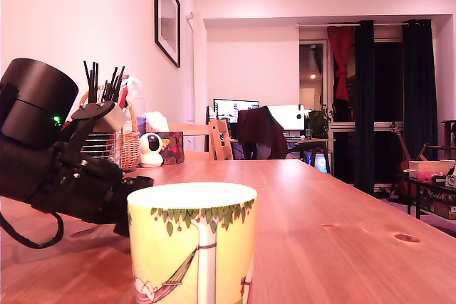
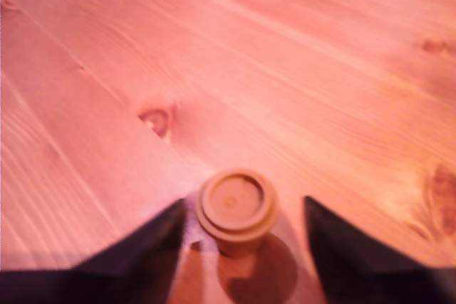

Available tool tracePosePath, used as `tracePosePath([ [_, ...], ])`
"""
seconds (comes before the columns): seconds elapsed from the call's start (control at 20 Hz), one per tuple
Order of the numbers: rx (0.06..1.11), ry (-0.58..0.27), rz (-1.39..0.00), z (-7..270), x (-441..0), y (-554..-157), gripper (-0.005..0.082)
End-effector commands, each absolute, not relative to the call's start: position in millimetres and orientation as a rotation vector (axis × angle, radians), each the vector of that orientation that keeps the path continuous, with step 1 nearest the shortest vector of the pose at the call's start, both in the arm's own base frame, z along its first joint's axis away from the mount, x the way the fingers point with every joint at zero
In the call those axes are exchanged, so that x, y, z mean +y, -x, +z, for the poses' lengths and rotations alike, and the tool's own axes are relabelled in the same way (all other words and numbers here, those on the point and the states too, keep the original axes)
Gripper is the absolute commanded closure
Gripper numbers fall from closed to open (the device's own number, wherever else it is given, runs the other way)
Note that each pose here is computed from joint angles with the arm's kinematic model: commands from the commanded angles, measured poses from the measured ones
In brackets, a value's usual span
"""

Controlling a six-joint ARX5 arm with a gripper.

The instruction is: Pick the coffee capsule and then drop it inside the coffee cup in front of you

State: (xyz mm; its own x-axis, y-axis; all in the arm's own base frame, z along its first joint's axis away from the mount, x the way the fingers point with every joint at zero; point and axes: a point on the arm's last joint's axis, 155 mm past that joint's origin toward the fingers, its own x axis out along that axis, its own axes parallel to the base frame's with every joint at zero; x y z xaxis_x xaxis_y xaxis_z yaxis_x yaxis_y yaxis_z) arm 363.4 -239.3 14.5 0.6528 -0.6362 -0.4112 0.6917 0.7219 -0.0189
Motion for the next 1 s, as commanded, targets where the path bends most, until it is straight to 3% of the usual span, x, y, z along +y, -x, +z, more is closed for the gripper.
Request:
tracePosePath([
  [0.0,0.423,-0.148,-0.754,8.3,-236.3,-362.2,0.0577],
  [0.3,0.418,-0.142,-0.756,10.0,-237.2,-362.4,0.0577],
  [0.95,0.429,-0.107,-0.885,55.9,-249.8,-336.2,0.0577],
])
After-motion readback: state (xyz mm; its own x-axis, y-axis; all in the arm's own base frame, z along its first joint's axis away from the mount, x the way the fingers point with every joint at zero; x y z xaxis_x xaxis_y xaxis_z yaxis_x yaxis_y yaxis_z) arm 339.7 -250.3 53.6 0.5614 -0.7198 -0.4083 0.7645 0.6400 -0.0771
